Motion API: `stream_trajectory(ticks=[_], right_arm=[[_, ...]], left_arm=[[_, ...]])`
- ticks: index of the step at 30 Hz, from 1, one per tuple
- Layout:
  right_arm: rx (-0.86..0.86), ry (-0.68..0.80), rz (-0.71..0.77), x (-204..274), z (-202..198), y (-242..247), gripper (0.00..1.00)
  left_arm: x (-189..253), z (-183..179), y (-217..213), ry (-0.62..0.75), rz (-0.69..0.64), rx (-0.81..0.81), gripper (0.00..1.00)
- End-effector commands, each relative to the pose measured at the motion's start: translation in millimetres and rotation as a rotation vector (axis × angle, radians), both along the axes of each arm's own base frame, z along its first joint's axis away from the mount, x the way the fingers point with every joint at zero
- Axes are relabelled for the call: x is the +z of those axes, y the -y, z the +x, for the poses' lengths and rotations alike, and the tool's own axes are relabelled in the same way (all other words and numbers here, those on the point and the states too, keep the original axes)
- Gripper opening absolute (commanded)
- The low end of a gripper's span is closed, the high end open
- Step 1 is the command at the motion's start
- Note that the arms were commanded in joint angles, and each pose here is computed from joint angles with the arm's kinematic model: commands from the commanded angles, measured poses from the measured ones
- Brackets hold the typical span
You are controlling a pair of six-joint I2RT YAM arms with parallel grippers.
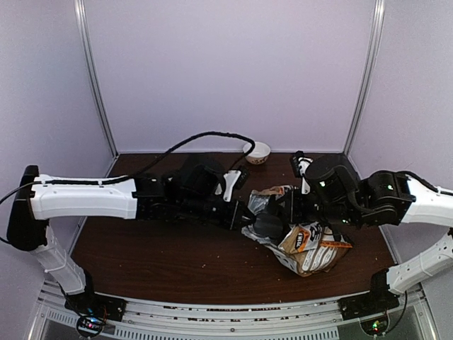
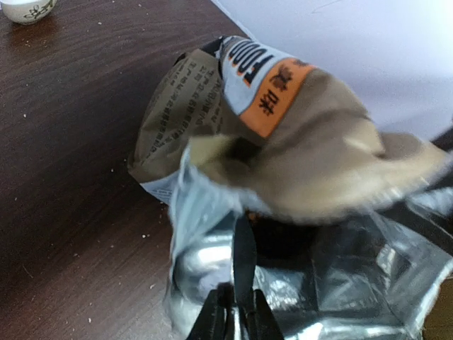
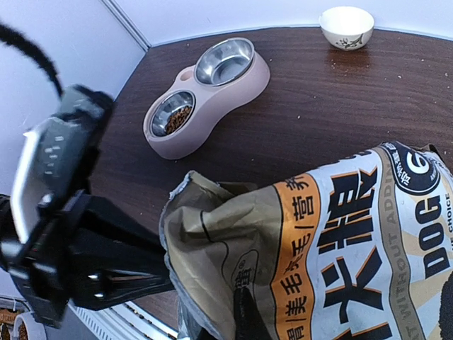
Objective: Serve the pet food
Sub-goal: Insert the spatula into the pet food bag.
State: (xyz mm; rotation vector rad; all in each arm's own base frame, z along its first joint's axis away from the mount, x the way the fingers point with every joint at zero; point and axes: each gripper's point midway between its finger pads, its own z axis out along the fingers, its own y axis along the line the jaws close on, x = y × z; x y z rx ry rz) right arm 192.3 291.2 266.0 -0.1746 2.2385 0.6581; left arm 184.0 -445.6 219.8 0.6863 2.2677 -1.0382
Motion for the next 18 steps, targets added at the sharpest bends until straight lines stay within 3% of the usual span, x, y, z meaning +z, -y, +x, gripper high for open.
stream_trajectory(ticks=[1,7,18], right_arm=[[0.036,0.016,0.047,17,-4,-13,0.00],[0.056,0.000,0.061,15,-7,-21,0.00],[0.048,0.010,0.078,21,-6,-20,0.00]], left_arm=[[-16,36,21,0.094,0.032,0.118,0.00],[-49,41,74,0.084,0.039,0.055,0.00],[-39,8,115,0.079,-0.153,-0.186,0.00]])
